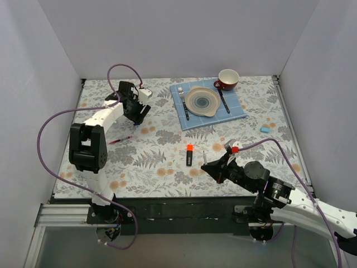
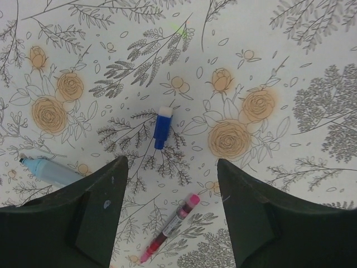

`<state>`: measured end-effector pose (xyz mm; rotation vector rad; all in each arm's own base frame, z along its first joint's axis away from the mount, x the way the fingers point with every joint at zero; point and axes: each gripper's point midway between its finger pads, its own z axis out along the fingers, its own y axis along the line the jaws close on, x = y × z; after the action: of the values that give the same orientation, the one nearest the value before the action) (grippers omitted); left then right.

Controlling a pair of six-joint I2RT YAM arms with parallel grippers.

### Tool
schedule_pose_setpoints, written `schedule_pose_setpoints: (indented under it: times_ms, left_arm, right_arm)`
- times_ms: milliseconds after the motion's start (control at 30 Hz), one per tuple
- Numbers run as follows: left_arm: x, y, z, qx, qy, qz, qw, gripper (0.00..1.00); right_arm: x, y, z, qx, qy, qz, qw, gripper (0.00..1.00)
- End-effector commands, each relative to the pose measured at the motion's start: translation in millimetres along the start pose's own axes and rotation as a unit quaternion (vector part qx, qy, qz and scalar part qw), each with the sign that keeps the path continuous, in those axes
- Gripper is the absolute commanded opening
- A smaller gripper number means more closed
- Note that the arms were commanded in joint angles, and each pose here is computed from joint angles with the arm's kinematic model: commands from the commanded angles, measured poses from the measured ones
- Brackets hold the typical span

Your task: Insert the pens into the pen caps

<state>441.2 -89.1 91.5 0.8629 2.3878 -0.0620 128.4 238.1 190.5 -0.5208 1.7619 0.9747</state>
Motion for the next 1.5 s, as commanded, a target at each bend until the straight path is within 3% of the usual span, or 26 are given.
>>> schedule_pose_setpoints:
  times_ms: [0,300,667,1100,1367,1467]
  left_arm:
    - [4,17,7,-0.01,-0.006,0.015,1.0,0.64]
    - [12,20,38,0.015,0.0,0.008,1.0,0.61]
    - [27,23,62,0.027,0.021,-0.013,0.999,0.49]
    - [50,9,55,0.04,0.071,-0.057,0.995,0.35]
    - [61,0,50,0.029,0.076,-0.096,0.992,0.03]
    - [47,-4,37,0.028,0.05,-0.113,0.992,0.0]
  right_arm:
    - [-43,12,4,-0.011,-0.06,-0.022,0.998,0.01]
    - [-45,9,11,-0.002,-0.063,-0.042,0.997,0.01]
    - [-47,7,11,0.003,-0.069,-0.047,0.997,0.01]
    - [-55,11,3,-0.007,-0.083,-0.04,0.996,0.01]
    - [-61,18,-2,-0.02,-0.084,-0.03,0.996,0.01]
    - [-54,19,0,-0.02,-0.07,-0.009,0.997,0.01]
